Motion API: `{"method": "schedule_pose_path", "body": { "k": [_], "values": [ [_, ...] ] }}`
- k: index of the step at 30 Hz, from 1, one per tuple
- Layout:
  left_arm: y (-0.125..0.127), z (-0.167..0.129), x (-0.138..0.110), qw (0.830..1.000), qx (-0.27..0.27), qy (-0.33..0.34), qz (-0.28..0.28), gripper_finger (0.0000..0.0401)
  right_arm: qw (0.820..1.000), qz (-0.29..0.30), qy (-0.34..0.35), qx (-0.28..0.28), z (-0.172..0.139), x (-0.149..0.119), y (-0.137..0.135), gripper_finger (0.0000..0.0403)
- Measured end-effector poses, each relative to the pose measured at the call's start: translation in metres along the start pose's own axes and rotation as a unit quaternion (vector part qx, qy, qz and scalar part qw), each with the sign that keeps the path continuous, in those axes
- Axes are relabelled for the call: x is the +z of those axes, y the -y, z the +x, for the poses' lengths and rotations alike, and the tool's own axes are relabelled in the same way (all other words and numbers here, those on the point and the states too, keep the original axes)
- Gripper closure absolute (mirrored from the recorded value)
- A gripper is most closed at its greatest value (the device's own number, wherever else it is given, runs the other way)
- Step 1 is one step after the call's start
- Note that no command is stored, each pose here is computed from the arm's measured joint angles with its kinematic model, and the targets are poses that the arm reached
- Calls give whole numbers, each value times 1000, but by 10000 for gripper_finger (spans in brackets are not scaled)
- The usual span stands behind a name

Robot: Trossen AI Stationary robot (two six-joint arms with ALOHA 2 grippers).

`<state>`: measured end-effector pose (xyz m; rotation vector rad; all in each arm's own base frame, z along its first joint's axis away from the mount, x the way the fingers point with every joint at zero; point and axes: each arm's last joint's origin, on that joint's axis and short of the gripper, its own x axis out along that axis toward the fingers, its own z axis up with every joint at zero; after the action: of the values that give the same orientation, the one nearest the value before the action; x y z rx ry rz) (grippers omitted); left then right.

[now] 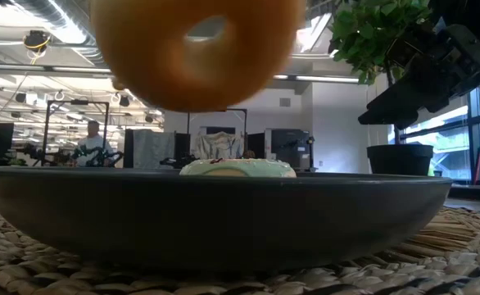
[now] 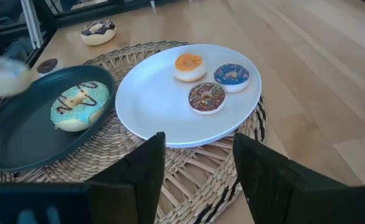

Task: Pick & Place donuts
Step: Put the big white doughnut on the black plate

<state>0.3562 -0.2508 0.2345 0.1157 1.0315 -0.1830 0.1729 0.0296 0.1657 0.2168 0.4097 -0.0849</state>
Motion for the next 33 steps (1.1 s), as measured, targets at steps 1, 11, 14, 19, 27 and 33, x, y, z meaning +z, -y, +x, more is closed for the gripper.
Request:
{"method": "schedule_pose_path", "body": {
  "k": [1,11,14,19,27,33],
  "values": [
    [3,4,3,1000,0,-2,5,375,1000,0,0,0,0,0,0,214],
    [12,33,5,999,20,-34,20,375,1000,0,-2,0,0,0,0,214],
    [13,40,3,999,22,-41,19,375,1000,-1,-4,0,0,-1,0,214],
    [12,41,3,999,26,-38,18,375,1000,-1,-4,0,0,-1,0,214],
    [12,41,4,999,26,-37,17,370,1000,-1,-4,0,0,-1,0,214],
    [12,41,4,999,26,-37,17,356,1000,-1,-4,1,0,-1,0,214]
  ]
}}
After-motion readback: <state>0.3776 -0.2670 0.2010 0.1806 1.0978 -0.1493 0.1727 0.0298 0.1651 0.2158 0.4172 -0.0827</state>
